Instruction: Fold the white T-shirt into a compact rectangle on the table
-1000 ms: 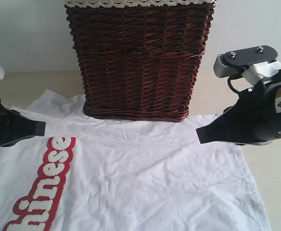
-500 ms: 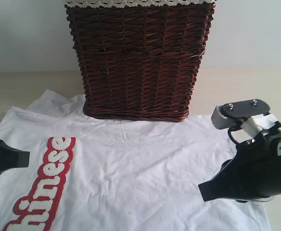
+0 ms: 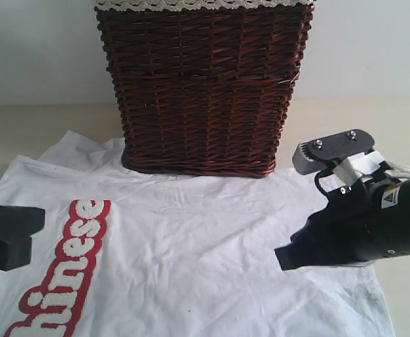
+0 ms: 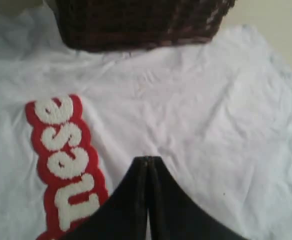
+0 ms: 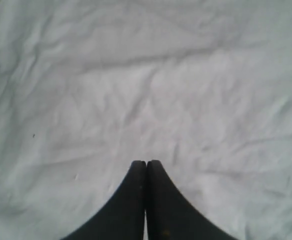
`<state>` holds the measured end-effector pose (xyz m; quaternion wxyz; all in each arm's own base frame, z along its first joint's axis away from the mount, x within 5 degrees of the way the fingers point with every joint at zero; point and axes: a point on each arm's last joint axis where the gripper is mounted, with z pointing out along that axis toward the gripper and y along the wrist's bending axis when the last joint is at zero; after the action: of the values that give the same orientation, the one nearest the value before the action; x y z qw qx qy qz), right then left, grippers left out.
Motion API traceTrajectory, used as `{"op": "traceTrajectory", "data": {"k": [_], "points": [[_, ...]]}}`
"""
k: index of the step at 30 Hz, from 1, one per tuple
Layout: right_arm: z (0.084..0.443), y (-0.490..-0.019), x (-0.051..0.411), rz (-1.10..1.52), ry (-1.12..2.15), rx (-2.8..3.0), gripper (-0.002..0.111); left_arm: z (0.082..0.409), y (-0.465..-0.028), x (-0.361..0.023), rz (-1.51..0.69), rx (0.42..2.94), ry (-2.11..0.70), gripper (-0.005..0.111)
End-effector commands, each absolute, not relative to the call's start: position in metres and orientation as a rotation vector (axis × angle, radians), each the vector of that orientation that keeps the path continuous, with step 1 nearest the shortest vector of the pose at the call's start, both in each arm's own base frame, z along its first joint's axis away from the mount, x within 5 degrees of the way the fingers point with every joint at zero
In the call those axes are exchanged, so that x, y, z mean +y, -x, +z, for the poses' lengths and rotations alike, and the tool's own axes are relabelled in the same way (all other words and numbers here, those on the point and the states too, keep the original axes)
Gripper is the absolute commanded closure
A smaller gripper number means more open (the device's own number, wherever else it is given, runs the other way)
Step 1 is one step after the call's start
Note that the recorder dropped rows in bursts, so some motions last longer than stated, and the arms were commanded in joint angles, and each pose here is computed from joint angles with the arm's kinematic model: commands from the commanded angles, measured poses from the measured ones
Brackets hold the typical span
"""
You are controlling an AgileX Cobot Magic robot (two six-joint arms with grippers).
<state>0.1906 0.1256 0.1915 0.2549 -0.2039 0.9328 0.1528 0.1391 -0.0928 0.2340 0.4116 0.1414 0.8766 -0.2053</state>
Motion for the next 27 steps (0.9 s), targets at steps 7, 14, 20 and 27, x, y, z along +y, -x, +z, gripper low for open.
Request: {"op": "traceTrajectory", "data": {"k": [7, 14, 20, 27], "points": [[0.144, -0.224, 0.123, 0.291, 0.514, 2.687, 0.108, 0.261, -0.108, -0.071, -0.619, 1.892, -0.262, 0.107], [0.160, -0.223, 0.122, 0.301, 0.537, 2.617, 0.108, 0.275, -0.094, -0.062, -0.607, 1.756, -0.295, 0.107], [0.184, -0.218, 0.120, 0.334, 0.520, 2.533, 0.108, 0.288, -0.082, -0.053, -0.633, 1.633, -0.270, 0.107], [0.209, -0.216, 0.124, 0.390, 0.528, 2.506, 0.108, 0.293, -0.100, -0.068, -0.512, 2.012, -0.417, 0.107]]}}
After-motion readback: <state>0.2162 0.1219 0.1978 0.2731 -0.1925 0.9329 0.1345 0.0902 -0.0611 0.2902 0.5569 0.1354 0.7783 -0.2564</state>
